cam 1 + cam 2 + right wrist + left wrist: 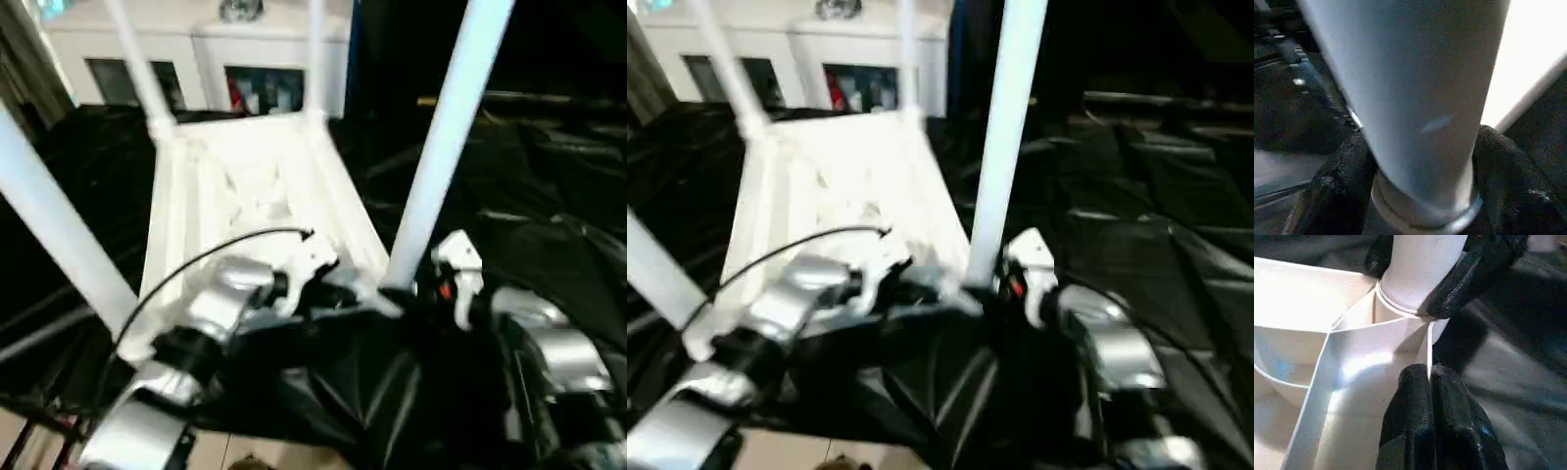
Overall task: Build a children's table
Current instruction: Rotate leg to tighten
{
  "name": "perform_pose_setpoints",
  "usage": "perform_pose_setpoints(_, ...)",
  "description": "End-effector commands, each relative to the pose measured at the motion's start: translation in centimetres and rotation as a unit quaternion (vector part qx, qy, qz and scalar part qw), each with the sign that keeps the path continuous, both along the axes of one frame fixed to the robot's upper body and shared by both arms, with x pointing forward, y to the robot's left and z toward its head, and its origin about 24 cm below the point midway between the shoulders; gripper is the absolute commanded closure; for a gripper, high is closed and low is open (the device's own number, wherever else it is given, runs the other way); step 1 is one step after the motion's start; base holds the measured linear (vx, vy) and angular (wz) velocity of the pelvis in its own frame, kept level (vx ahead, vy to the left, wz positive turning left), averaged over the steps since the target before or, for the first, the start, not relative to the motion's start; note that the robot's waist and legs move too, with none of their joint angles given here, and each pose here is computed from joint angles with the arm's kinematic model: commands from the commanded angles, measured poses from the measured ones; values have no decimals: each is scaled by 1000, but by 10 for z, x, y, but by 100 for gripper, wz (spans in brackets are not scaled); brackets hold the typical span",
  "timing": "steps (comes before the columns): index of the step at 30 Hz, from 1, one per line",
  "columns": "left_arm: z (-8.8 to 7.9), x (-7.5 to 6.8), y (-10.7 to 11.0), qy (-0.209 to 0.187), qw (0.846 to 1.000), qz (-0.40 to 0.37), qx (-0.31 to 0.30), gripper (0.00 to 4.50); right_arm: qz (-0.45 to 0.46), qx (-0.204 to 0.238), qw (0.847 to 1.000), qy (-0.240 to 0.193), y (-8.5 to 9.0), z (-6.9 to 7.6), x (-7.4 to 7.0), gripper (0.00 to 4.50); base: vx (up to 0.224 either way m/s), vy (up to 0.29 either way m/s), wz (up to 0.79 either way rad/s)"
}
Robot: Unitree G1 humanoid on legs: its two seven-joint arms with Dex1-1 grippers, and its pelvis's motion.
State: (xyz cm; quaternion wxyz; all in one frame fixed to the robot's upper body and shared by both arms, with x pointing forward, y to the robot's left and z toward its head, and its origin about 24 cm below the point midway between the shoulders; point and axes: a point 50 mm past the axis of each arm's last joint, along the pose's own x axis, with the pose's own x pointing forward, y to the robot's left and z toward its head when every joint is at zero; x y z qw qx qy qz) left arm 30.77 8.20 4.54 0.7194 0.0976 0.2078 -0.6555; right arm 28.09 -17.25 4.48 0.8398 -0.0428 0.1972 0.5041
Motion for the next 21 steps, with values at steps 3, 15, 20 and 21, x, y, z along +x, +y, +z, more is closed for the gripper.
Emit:
perform_pose_setpoints(3, 23, -5, -11, -20, 996, -75, -46, 450, 85, -3, 996, 36, 13, -6, -14, 149, 0, 0, 0)
perform_pose_setpoints(15, 25, -5, 0, -15, 996, -84, -35, 450, 91, -33, 995, 28, 15, -11, -11, 188, 0, 0, 0)
perform_pose_setpoints(20, 23, -6, -1, -16, 996, -81, -34, 450, 91, -22, 995, 31, 17, -11, -12, 212, 0, 0, 0)
perform_pose_setpoints(21, 23, -6, -1, -17, 996, -80, -35, 450, 90, -21, 995, 31, 17, -11, -13, 213, 0, 0, 0)
